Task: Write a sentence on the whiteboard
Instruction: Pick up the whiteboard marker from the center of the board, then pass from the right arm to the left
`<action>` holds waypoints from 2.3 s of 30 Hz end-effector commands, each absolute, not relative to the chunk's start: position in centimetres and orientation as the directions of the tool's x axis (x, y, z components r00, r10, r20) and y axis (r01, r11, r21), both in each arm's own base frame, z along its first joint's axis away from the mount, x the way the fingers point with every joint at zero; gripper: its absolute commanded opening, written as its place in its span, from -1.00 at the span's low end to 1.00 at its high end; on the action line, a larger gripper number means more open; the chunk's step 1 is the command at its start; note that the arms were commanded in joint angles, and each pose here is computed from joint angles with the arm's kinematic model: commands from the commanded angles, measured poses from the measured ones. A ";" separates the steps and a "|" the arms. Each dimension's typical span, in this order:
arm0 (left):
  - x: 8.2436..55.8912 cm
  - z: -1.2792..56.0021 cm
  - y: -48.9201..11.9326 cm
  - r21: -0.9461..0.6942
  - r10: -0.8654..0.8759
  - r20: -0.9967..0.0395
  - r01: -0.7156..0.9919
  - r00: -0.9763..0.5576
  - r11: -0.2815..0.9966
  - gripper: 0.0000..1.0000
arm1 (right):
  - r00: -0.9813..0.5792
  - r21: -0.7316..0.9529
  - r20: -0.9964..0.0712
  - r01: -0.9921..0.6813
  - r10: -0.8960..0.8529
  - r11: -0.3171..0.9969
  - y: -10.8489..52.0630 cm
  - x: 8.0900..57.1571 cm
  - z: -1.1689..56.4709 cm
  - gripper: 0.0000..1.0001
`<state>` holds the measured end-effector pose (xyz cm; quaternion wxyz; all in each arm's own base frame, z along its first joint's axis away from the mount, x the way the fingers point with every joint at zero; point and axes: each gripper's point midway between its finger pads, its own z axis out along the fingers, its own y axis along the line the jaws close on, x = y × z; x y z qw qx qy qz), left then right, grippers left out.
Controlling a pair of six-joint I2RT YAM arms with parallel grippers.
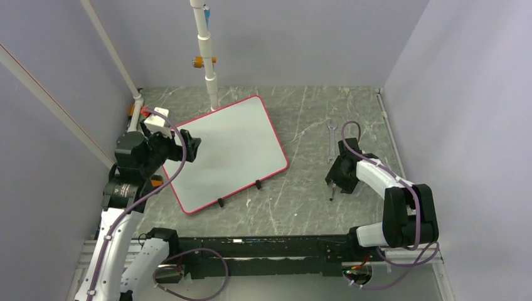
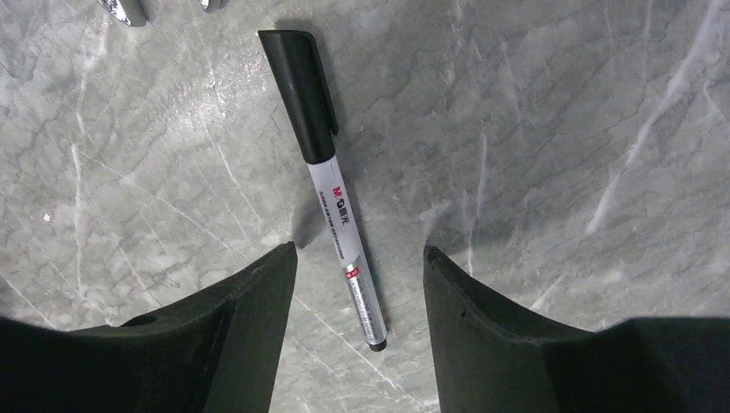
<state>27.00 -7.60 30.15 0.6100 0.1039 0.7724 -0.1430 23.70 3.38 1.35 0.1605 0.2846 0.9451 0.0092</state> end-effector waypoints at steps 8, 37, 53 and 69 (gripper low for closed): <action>26.8 32.3 -8.2 -0.075 -0.011 -0.986 0.377 -0.169 0.923 0.91 | -0.819 0.094 -0.317 0.475 0.479 0.875 3.5 24.7 0.8 -0.58; 21.7 32.1 -19.5 -0.360 -0.073 -0.930 0.855 -0.360 0.373 0.57 | -0.375 0.222 -0.917 -0.766 -0.138 0.604 24.2 22.0 27.0 -1.00; 21.1 31.5 -21.7 -0.536 -0.088 -0.840 0.794 -0.535 0.287 0.16 | -0.098 -0.211 -0.882 -0.793 -0.462 0.572 31.3 20.4 26.6 -1.00; 21.7 30.2 -22.0 -0.569 -0.066 -0.812 0.760 -0.580 0.313 0.05 | 0.042 -0.397 -0.841 -0.725 -0.539 0.563 32.4 20.9 27.9 -1.00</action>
